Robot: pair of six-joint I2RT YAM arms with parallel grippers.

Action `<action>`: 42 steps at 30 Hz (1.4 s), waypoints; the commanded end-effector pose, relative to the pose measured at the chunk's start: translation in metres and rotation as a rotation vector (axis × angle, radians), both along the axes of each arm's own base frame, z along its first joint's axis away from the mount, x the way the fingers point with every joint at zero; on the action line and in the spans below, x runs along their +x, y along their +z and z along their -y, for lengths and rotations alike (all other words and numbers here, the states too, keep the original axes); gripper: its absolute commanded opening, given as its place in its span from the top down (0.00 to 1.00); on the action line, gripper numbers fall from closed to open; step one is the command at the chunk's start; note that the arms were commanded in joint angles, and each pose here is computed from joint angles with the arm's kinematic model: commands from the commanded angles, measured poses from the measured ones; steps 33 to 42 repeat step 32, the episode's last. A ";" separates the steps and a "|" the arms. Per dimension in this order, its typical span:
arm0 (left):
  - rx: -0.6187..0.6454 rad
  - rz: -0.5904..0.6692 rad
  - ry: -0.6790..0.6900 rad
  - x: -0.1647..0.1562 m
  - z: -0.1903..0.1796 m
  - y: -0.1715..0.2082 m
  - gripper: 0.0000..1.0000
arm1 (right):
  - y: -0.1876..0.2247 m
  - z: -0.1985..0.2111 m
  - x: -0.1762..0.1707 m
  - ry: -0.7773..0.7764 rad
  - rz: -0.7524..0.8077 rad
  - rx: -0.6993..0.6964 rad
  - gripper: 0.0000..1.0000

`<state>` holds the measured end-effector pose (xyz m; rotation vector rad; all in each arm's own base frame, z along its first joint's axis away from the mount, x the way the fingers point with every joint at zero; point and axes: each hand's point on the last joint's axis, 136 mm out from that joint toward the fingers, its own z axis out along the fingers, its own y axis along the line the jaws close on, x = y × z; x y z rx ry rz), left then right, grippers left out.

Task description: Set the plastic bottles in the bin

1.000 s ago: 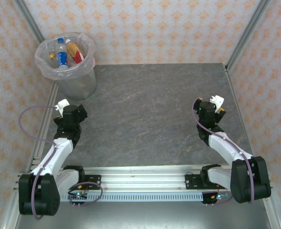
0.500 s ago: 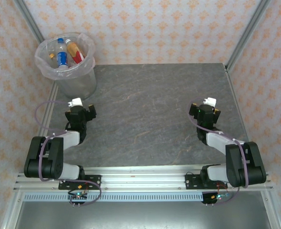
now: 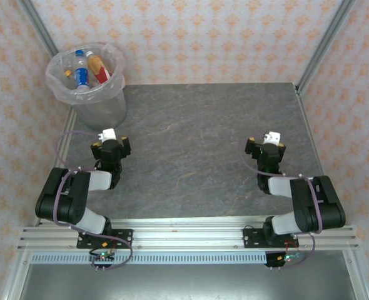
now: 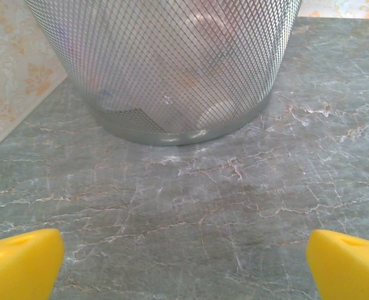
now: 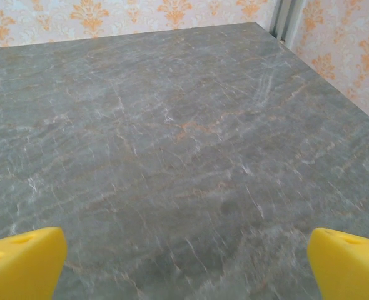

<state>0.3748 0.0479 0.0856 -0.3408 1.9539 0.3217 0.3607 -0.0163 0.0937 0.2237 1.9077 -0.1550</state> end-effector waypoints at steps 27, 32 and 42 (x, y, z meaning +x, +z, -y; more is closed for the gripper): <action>0.026 0.050 0.044 0.003 -0.007 0.016 0.00 | -0.006 0.000 0.034 0.092 -0.034 0.121 0.01; 0.026 0.051 0.043 0.003 -0.007 0.015 0.00 | -0.006 0.000 0.034 0.091 -0.032 0.121 0.01; 0.026 0.051 0.043 0.003 -0.007 0.015 0.00 | -0.006 0.000 0.034 0.091 -0.032 0.121 0.01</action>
